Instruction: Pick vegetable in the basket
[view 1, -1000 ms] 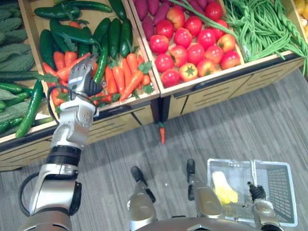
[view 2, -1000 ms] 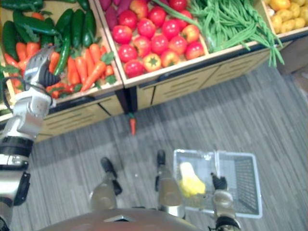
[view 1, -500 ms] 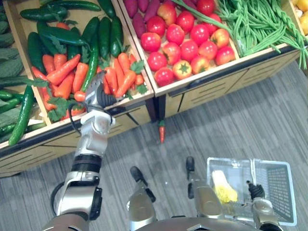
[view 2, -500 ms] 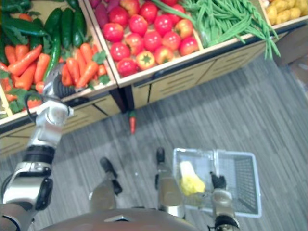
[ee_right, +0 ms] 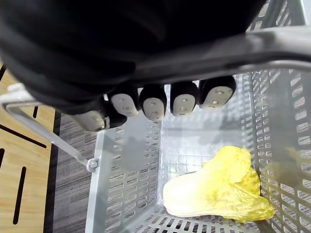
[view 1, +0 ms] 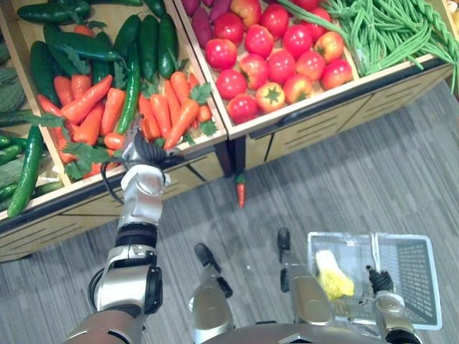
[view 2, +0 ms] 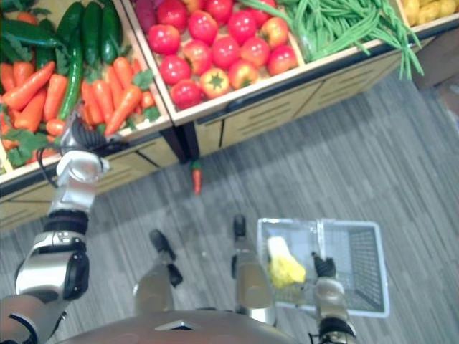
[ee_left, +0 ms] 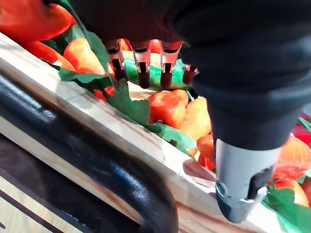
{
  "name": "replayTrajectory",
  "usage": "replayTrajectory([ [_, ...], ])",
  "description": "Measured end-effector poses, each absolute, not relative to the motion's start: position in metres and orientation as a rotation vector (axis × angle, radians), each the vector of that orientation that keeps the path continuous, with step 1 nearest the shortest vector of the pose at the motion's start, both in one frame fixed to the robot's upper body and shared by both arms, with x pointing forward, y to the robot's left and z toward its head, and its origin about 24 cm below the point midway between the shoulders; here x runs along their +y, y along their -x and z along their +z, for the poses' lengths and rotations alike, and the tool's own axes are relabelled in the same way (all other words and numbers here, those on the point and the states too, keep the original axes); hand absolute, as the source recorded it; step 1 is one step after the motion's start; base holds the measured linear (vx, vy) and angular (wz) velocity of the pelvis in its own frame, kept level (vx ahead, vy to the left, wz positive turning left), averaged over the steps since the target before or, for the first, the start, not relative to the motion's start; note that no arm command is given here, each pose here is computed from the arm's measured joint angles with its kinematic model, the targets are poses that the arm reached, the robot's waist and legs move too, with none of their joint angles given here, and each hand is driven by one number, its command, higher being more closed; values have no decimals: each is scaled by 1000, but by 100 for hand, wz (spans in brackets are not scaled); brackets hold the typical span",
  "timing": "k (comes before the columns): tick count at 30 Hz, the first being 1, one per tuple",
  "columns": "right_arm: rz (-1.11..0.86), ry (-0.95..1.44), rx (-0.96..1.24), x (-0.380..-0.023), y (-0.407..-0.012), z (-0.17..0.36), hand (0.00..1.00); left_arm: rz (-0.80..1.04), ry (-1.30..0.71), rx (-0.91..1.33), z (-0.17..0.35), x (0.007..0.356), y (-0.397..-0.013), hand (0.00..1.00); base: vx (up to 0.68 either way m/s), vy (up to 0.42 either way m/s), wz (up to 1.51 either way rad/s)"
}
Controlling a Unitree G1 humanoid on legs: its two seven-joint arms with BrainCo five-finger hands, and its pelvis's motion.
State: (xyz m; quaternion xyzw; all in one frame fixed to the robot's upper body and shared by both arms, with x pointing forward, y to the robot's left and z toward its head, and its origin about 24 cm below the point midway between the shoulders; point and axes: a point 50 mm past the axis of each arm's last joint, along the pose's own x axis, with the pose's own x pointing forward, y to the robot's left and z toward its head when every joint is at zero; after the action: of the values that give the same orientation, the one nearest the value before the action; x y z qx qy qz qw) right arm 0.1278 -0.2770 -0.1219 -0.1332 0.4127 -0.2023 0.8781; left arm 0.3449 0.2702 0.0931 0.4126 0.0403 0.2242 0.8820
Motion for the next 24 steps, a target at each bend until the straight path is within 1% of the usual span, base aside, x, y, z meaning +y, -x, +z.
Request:
replayTrajectory([
  [1,-422,278,860,-277,-128,-122,100,469,-856,84,94,271,-345,0,-33,-15,-7],
  [2,-422,278,860,-277,-128,-122,100,471,-849,86,95,272,-346,100,-32,-15,-6],
  [24,-361,310,849,-269,-132,-123,100,415,-872,35,108,257,-358,100,-37,-26,0],
])
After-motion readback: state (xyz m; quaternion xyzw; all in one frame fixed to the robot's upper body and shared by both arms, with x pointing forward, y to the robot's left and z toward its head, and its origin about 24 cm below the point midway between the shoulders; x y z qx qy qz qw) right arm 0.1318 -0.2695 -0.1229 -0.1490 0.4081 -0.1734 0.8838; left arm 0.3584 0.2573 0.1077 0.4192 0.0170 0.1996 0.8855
